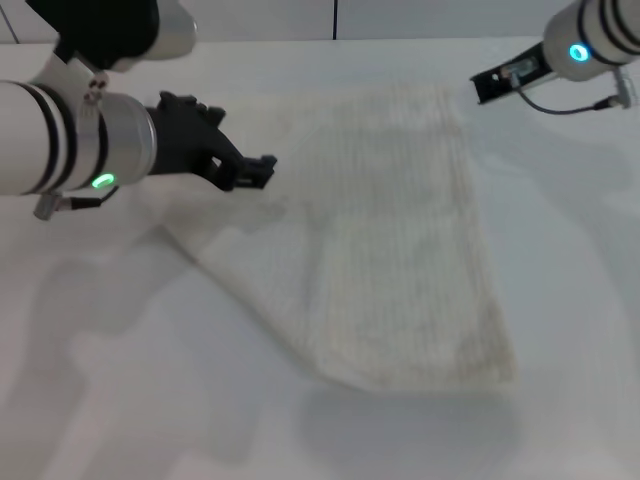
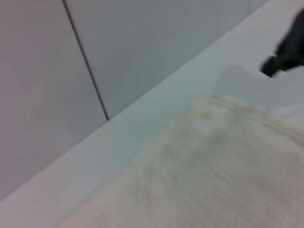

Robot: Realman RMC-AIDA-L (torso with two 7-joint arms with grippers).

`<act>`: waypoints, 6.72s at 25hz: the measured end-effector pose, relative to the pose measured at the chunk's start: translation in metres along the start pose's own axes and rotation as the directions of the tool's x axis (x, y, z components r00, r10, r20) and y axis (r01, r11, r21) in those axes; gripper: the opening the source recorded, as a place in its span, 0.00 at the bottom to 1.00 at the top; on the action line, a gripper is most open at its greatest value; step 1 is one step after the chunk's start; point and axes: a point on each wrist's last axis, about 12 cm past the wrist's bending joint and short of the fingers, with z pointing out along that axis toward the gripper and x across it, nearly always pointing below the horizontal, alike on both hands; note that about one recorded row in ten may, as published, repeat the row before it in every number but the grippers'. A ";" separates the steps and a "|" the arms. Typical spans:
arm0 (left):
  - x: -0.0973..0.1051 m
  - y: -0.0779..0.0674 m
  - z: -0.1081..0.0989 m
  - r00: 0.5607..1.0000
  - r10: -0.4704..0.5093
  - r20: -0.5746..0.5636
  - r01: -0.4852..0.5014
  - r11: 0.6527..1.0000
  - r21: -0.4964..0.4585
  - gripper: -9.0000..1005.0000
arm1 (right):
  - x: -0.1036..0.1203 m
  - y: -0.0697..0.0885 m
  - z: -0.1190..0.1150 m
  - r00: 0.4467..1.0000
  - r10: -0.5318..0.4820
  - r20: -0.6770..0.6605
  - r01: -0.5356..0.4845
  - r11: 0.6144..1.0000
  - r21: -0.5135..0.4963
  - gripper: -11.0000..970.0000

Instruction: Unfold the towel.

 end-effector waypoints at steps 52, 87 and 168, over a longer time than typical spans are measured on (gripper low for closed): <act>0.005 -0.032 0.090 0.994 -0.083 -0.065 0.091 0.988 0.122 0.76 | 0.015 0.027 0.047 0.999 -0.029 -0.020 0.028 0.999 -0.025 0.01; 0.001 -0.035 0.090 0.985 -0.083 -0.150 0.107 0.981 0.159 0.31 | 0.012 0.027 0.046 0.999 -0.030 -0.013 0.030 0.999 -0.025 0.01; 0.014 -0.036 0.020 0.757 -0.259 -0.600 0.168 0.964 -0.204 0.17 | 0.021 0.024 0.050 0.999 -0.021 -0.029 0.020 1.000 -0.016 0.01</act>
